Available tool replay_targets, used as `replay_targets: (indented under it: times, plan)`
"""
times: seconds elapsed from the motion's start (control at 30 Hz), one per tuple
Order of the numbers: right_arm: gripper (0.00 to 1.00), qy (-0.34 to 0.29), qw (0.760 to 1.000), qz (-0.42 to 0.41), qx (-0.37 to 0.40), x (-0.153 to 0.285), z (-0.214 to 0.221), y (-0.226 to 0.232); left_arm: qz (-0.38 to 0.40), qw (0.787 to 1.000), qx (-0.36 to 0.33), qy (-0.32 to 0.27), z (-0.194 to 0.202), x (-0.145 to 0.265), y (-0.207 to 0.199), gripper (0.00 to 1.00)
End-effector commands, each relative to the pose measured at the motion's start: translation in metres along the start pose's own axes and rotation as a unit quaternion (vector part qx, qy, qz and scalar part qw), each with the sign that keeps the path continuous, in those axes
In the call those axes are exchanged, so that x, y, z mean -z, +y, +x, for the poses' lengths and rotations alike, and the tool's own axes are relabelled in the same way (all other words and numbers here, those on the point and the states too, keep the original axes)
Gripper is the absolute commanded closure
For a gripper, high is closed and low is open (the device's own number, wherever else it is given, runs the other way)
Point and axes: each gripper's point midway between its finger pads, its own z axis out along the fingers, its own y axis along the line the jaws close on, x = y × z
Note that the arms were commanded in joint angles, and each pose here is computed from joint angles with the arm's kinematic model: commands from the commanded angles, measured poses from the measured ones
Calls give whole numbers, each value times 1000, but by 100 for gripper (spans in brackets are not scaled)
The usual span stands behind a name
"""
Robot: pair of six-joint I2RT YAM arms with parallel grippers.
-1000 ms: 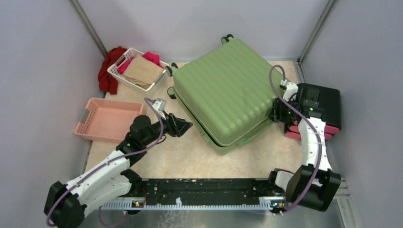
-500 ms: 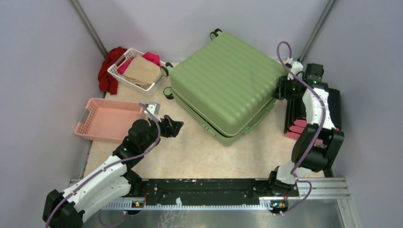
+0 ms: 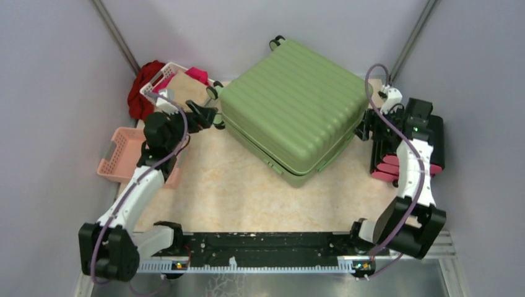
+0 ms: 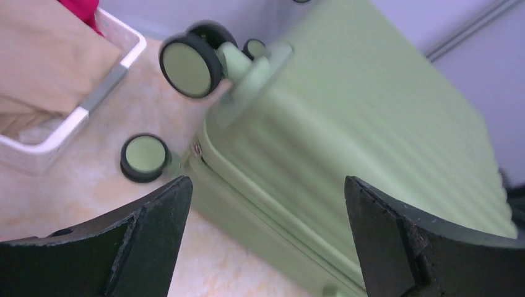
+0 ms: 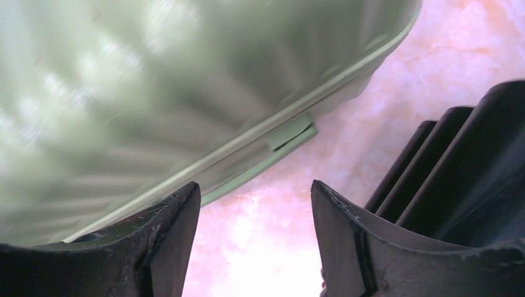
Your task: Open, take out, and arrange the luggage
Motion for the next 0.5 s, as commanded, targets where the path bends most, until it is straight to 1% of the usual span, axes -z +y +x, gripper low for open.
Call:
replay_targets:
  times: [0.0,0.1,0.17,0.23,0.3,0.37,0.47]
  plan:
    - [33,-41,999,-30,6,13,2,25,43,995,85,-13,-40,-36,-3,1]
    - [29,-51,998,-43,-11,14,12,36,18,986,166,-1,-47,-68,18,1]
    - [24,-60,997,-47,-22,14,17,40,13,981,192,-1,-49,-84,27,1]
    - [21,-68,996,-48,-44,11,20,41,13,978,208,-14,-49,-96,35,2]
    - [20,-71,994,-49,-73,7,23,42,12,974,223,-27,-49,-104,43,3]
    - [21,-73,989,-34,-121,2,26,37,-2,971,238,-26,-45,-111,53,3]
    - [25,-62,978,-3,-199,-5,35,27,-10,967,252,-21,-37,-119,61,4]
